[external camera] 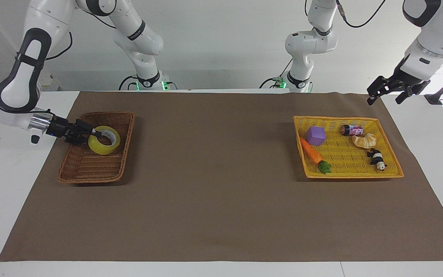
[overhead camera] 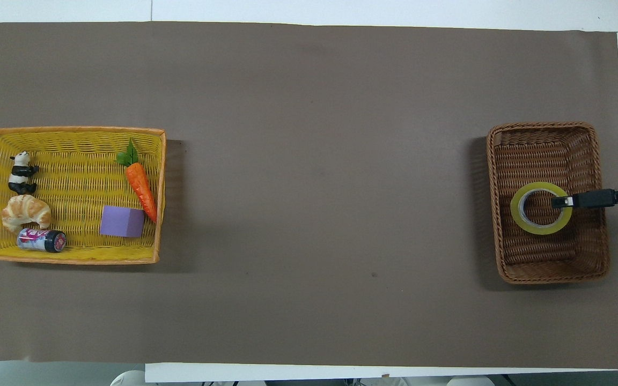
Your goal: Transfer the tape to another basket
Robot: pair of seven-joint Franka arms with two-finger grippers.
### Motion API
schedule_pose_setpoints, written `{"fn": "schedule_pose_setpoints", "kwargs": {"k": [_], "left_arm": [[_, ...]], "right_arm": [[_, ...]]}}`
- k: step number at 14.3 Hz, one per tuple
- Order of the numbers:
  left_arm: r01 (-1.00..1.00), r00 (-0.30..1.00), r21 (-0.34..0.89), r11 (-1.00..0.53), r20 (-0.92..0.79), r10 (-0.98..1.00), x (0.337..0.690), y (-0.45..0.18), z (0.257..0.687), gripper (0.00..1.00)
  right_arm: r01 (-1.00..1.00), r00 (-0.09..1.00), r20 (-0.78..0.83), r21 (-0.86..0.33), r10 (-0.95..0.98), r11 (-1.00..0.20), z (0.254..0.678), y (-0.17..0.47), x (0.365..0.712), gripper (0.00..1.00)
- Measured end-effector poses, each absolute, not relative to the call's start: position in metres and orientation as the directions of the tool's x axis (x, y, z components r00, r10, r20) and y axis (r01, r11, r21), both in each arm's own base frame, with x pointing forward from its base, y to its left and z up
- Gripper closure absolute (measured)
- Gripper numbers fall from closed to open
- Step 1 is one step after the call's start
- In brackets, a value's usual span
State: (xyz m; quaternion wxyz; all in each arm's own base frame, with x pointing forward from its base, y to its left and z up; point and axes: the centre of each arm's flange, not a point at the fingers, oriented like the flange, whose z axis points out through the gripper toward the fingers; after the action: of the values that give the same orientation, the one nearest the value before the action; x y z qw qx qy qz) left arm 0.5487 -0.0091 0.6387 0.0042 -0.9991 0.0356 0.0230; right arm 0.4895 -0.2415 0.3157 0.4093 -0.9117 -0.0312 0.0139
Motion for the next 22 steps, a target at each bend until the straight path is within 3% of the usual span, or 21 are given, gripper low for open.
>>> {"fn": "schedule_pose_setpoints", "kwargs": {"k": [1,6,12,16,19,22], "left_arm": [[-0.071,0.996,-0.007,-0.997,-0.046,-0.07,0.55,-0.009,0.639,0.0],[-0.073,0.996,-0.006,-0.997,-0.045,-0.073,0.55,-0.01,0.639,0.0],[-0.081,0.995,-0.005,-0.997,-0.065,-0.08,0.549,-0.014,0.63,0.0],[-0.075,0.995,-0.005,-0.997,-0.07,-0.075,0.549,-0.011,0.629,0.0],[-0.075,0.995,-0.005,-0.997,-0.07,-0.074,0.549,-0.011,0.629,0.0],[-0.075,0.995,-0.005,-0.997,-0.07,-0.074,0.549,-0.011,0.629,0.0]], "right_arm": [[0.066,0.996,0.011,-0.737,0.086,-0.673,0.322,-0.24,0.494,0.01],[0.26,0.962,0.085,-0.568,0.258,-0.781,0.395,-0.211,0.526,0.0],[0.38,0.924,0.126,-0.391,0.36,-0.838,0.486,-0.194,0.527,0.0],[0.249,0.967,-0.003,-0.215,0.256,-0.944,0.555,-0.128,0.545,0.0],[0.155,0.978,-0.129,-0.092,0.167,-0.984,0.589,-0.099,0.538,0.0],[0.088,0.984,-0.155,-0.024,0.091,-0.996,0.618,-0.079,0.536,0.0]]}}
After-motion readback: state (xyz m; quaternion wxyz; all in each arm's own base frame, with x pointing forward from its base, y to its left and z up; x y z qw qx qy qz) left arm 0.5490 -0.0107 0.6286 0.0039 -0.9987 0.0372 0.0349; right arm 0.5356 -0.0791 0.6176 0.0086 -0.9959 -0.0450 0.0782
